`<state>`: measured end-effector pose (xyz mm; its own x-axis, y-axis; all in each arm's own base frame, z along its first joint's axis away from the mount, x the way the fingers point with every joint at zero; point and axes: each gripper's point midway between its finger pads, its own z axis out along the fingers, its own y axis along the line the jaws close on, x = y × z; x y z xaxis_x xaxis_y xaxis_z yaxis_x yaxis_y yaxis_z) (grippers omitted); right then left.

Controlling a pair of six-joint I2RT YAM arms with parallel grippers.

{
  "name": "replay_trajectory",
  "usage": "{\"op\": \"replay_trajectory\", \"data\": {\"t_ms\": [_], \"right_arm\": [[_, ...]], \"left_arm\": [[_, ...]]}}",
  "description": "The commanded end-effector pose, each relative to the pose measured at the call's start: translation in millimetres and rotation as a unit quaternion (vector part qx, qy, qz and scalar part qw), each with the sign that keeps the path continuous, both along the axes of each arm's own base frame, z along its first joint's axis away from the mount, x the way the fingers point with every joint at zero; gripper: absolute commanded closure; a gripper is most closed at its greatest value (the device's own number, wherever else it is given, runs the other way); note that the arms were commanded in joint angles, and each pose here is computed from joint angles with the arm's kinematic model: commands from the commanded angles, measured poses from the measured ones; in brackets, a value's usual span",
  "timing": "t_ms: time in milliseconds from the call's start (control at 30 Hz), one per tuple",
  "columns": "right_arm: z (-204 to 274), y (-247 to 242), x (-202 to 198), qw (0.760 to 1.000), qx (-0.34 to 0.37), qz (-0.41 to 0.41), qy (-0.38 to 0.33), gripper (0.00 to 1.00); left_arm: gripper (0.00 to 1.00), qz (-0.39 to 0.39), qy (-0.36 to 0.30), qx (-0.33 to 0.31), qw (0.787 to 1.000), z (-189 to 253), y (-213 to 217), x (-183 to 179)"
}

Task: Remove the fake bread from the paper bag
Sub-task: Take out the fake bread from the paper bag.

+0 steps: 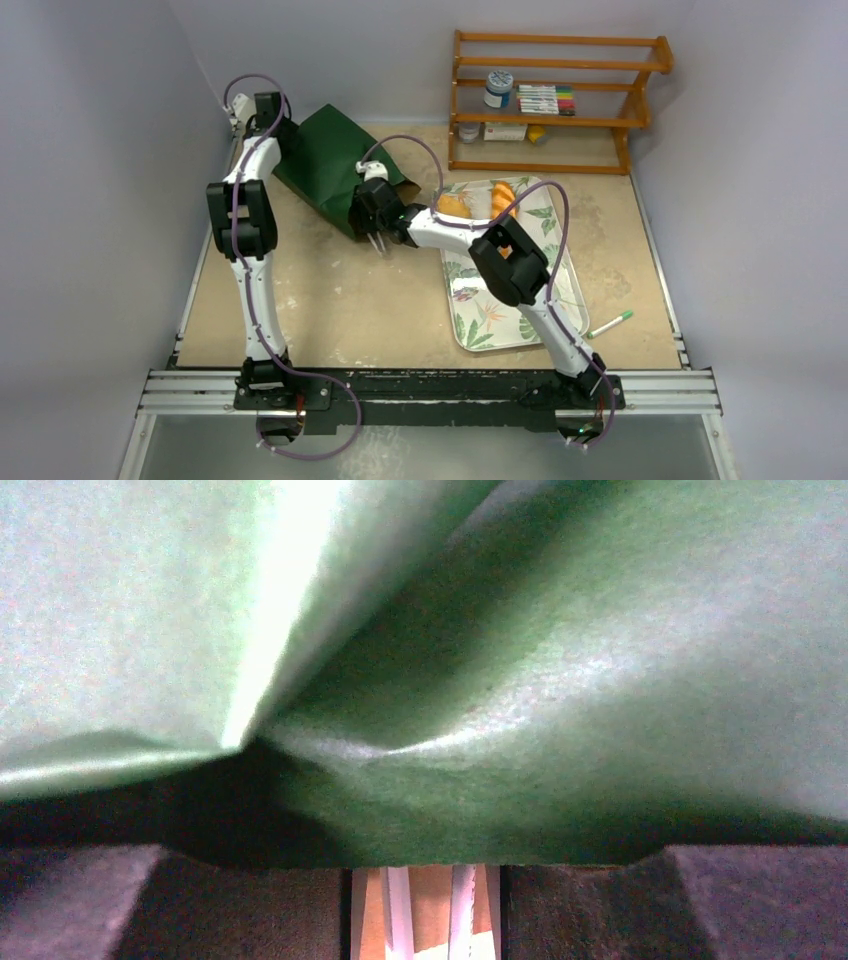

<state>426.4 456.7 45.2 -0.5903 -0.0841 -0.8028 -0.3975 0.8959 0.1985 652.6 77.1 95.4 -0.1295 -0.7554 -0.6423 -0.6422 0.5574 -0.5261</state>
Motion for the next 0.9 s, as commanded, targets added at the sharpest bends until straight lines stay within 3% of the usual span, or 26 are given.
{"op": "replay_trajectory", "data": {"t_ms": [0, 233, 400, 533, 867], "right_arm": [[34.9, 13.4, 24.2, 0.999, 0.02, -0.006, -0.049, 0.57], [38.3, 20.0, 36.7, 0.998, 0.028, -0.005, -0.056, 0.61], [45.0, 22.0, 34.5, 0.998, 0.037, 0.007, -0.056, 0.88], [58.8, 20.6, 27.3, 0.997, 0.048, 0.017, -0.057, 0.99], [81.1, -1.5, 2.2, 0.997, 0.049, 0.022, -0.049, 1.0]], "left_arm": [[0.6, -0.024, 0.016, -0.02, 0.999, -6.2, -13.9, -6.7], [0.61, -0.02, 0.015, -0.025, 0.999, -7.2, -8.6, -7.6], [0.61, -0.017, 0.016, -0.029, 0.999, -8.6, -8.1, -10.0], [0.61, -0.012, 0.017, -0.034, 0.999, -8.1, -8.0, -12.8], [0.61, 0.025, 0.009, -0.056, 0.998, -4.4, -6.5, -19.4]]}}
